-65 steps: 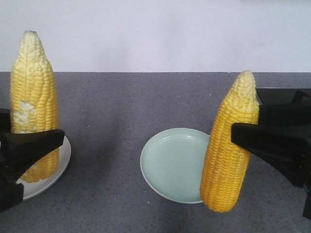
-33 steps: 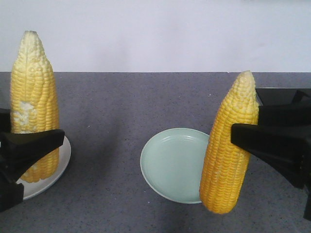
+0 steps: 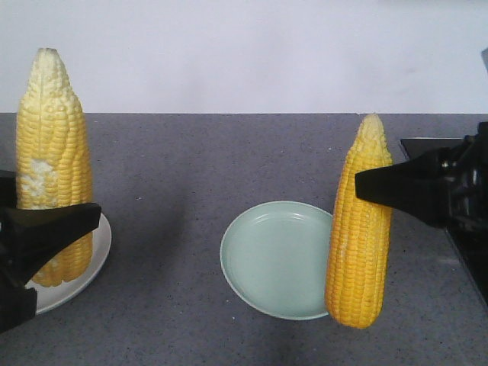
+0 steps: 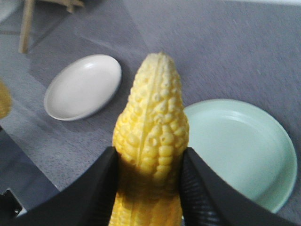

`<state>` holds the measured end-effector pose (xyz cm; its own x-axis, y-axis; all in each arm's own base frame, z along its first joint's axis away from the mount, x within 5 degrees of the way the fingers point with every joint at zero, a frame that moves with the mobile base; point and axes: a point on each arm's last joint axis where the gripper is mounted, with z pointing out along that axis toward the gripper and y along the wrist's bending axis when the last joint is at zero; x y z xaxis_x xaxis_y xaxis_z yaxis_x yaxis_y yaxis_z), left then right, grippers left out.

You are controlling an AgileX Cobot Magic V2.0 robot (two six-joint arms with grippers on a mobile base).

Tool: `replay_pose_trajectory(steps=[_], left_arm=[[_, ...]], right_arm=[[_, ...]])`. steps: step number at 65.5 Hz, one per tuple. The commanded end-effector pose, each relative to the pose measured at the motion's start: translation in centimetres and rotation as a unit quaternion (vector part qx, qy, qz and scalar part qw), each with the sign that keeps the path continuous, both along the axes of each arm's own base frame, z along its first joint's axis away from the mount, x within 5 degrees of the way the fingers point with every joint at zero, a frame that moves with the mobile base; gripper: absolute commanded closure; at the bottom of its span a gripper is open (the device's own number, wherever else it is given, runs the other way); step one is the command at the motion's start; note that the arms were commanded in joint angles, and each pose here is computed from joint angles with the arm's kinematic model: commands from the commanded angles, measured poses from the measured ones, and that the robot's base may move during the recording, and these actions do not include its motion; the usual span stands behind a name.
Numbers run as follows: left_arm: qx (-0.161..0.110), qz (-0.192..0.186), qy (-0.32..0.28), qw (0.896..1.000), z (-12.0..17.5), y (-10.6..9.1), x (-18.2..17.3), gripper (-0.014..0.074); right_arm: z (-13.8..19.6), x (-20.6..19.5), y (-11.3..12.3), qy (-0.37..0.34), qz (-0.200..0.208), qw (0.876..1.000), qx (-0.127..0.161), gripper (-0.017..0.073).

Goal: Distribute corn equally
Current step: 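Lower the cob onto the green plate with the right gripper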

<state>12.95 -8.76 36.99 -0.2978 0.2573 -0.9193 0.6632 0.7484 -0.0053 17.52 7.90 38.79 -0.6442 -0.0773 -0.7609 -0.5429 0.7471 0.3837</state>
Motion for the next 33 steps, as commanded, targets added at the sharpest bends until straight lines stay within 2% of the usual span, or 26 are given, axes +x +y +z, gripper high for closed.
replay_pose_trajectory(steps=[1, 15, 33], left_arm=[[-0.034, 0.012, -0.033, 0.999, 1.5, 0.1, 0.0, 0.0356], [-0.034, 0.012, -0.033, 0.999, 1.5, 0.1, 0.0, 0.0356], [-0.034, 0.012, -0.033, 0.999, 1.5, 0.1, 0.0, 0.0356]], right_arm=[[1.5, 1.6, 0.1, 0.019, -0.024, 0.999, 0.013, 0.0334], [0.7, 5.8, 0.9, 0.096, -0.018, 0.995, 0.014, 0.0330], [-2.9, 11.9, 2.1, 0.198, -0.016, 0.980, 0.026, 0.0326]])
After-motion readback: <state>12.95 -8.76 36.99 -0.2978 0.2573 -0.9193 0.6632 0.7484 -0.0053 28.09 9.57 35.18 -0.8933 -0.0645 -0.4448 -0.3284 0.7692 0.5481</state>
